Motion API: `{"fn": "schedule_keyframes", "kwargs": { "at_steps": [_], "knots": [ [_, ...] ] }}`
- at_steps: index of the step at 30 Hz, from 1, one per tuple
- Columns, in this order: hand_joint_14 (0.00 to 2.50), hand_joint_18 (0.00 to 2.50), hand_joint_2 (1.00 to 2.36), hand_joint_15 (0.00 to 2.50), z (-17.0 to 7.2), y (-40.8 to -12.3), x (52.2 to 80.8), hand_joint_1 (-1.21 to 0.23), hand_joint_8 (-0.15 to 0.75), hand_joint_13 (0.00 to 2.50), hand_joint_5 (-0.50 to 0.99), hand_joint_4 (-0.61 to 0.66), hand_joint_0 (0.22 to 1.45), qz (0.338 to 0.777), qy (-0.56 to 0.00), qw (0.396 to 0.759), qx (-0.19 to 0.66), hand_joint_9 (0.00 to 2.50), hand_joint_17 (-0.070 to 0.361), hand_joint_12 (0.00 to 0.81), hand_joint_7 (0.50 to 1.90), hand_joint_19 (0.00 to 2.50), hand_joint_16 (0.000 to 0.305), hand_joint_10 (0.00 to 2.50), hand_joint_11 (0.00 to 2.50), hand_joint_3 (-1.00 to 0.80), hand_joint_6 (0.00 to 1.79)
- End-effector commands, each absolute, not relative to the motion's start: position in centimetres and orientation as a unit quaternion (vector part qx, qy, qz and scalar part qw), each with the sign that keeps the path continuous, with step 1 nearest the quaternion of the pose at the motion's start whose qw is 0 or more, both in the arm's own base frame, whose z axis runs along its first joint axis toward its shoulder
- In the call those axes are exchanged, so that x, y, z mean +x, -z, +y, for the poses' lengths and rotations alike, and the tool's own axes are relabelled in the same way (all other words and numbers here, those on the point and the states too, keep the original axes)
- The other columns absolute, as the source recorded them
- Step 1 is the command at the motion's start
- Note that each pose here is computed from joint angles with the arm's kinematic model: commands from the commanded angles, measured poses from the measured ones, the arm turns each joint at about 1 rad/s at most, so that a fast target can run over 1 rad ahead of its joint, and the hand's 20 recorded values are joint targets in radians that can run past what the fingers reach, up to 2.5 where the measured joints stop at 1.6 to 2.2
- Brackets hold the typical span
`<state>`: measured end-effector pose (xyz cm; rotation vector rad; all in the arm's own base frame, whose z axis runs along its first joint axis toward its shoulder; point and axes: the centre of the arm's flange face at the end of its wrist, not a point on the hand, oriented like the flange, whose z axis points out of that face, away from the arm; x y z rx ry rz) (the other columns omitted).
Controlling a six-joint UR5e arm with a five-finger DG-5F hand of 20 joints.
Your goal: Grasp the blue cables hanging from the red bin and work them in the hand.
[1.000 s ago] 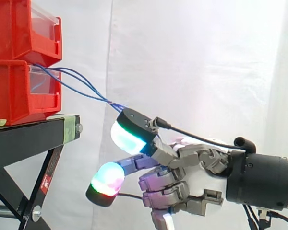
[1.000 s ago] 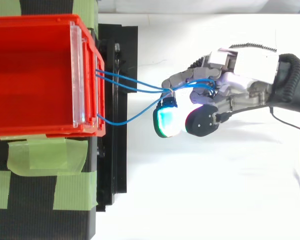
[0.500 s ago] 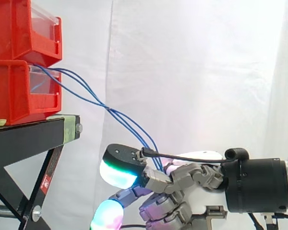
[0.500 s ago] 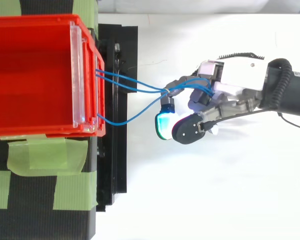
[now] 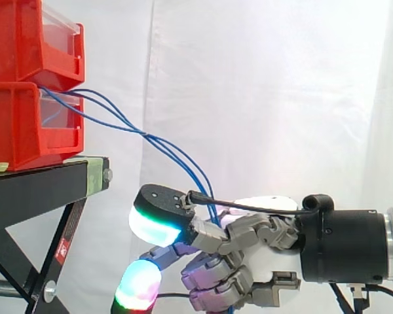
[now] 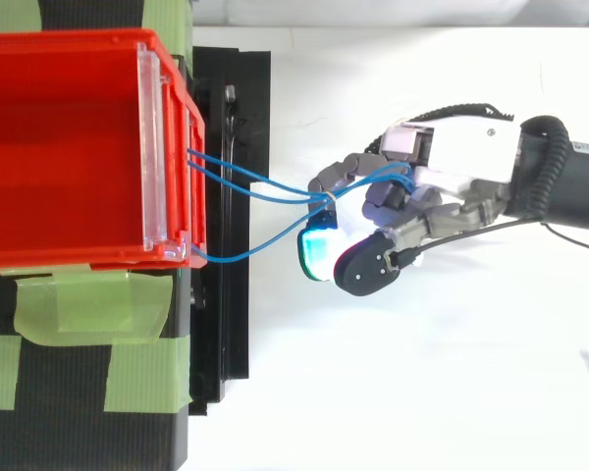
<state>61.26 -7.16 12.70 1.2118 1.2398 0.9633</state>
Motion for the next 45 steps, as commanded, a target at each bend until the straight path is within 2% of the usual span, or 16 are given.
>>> {"fn": "schedule_keyframes", "kwargs": {
  "at_steps": [1, 22, 45],
  "knots": [
    [2.5, 2.5, 1.0, 2.05, -7.2, -12.8, 61.3, -0.55, 0.65, 2.15, -0.01, 0.3, 0.74, 0.521, -0.407, 0.549, 0.512, 1.87, 0.168, 0.751, 1.13, 0.64, 0.224, 2.5, 2.5, -1.0, 0.72],
    [2.5, 2.5, 1.0, 2.03, -6.5, -13.9, 62.6, -0.55, 0.637, 2.11, 0.0, 0.3, 0.74, 0.516, -0.413, 0.555, 0.505, 1.84, 0.163, 0.737, 1.13, 0.6, 0.218, 2.5, 2.5, -1.0, 0.72],
    [2.5, 2.5, 1.0, 2.02, -6.5, -13.9, 62.5, -0.55, 0.638, 2.1, 0.0, 0.3, 0.75, 0.523, -0.407, 0.551, 0.507, 1.83, 0.16, 0.729, 1.13, 0.6, 0.214, 2.5, 2.5, -1.0, 0.71]
  ]
}}
